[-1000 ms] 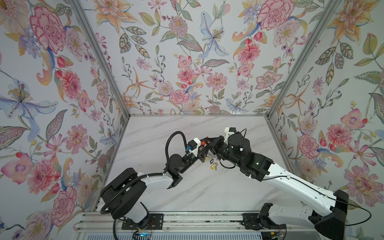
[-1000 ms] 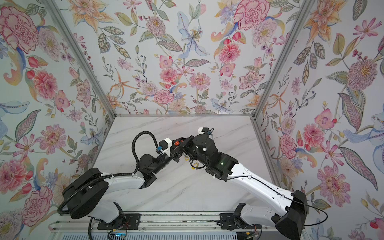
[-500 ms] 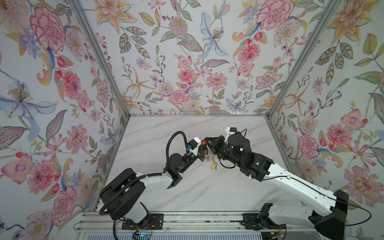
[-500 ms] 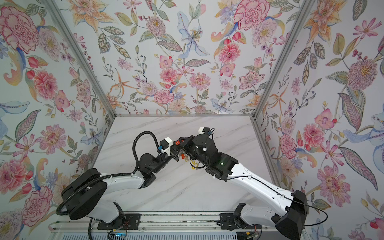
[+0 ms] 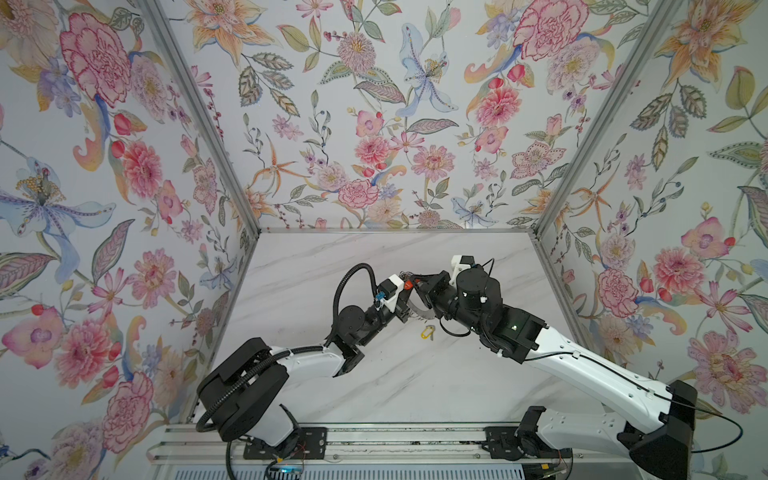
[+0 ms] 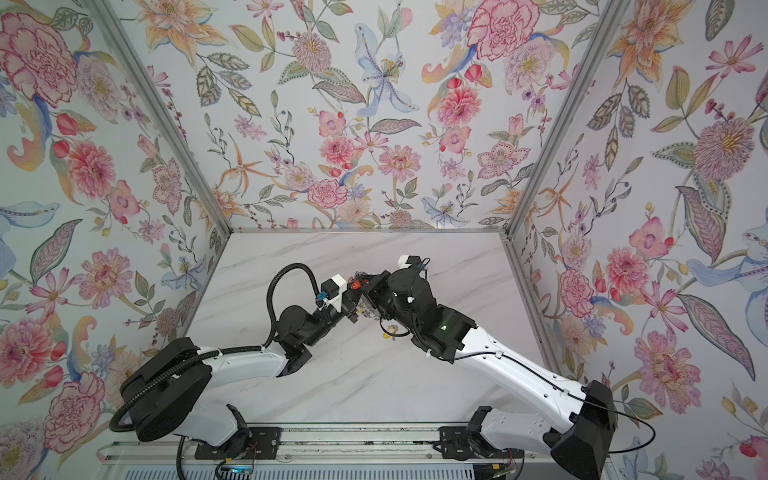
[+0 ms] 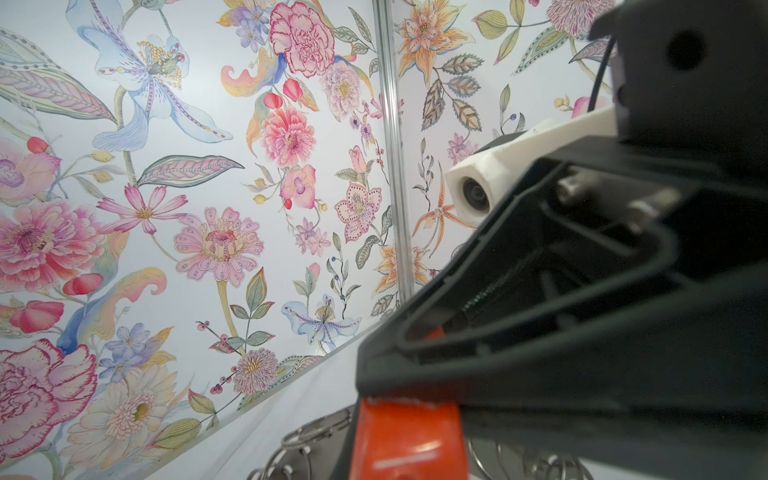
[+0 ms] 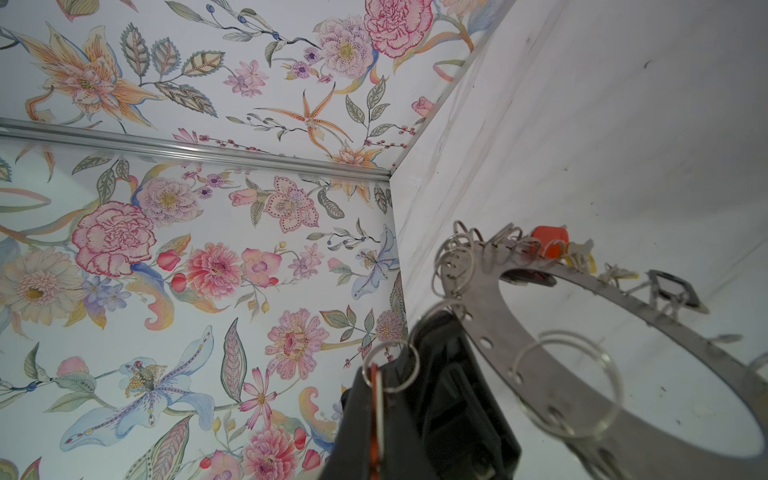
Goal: Remove the keys from the keyring
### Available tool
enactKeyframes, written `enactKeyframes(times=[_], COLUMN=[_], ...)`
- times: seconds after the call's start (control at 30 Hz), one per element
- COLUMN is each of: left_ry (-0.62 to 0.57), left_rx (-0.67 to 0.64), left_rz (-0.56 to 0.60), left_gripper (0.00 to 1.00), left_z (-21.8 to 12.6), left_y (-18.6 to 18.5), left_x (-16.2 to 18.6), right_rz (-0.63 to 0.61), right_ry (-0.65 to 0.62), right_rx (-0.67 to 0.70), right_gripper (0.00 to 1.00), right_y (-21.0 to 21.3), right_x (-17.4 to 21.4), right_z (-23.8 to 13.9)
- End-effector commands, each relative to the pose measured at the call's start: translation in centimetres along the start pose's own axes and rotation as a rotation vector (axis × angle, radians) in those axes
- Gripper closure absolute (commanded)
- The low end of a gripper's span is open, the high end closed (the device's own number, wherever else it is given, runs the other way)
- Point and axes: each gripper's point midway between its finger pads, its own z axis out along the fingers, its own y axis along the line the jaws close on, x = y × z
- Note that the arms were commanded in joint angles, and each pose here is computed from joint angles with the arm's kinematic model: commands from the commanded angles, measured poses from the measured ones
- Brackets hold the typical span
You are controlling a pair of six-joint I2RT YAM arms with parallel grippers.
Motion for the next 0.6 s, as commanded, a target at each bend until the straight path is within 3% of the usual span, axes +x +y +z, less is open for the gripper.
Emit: enactKeyframes(times=[0.0, 0.57], left_ry=[0.009, 0.052], left_rx=[0.025, 0.015], left_rz=[0.052, 0.135], left_gripper=[1.00, 1.00], left_z=[0.0, -0.8], left_y=[-0.3, 1.0], left_x=[-0.3, -0.2], right_rz=[0.073, 0.190], right_ry=[-0.047, -0.047], right_rx=[-0.145, -0.203], right_gripper=[1.00, 1.00], right_y=[3.3, 2.2], right_x=[-1.7, -2.6], right_z=[-0.9, -1.1])
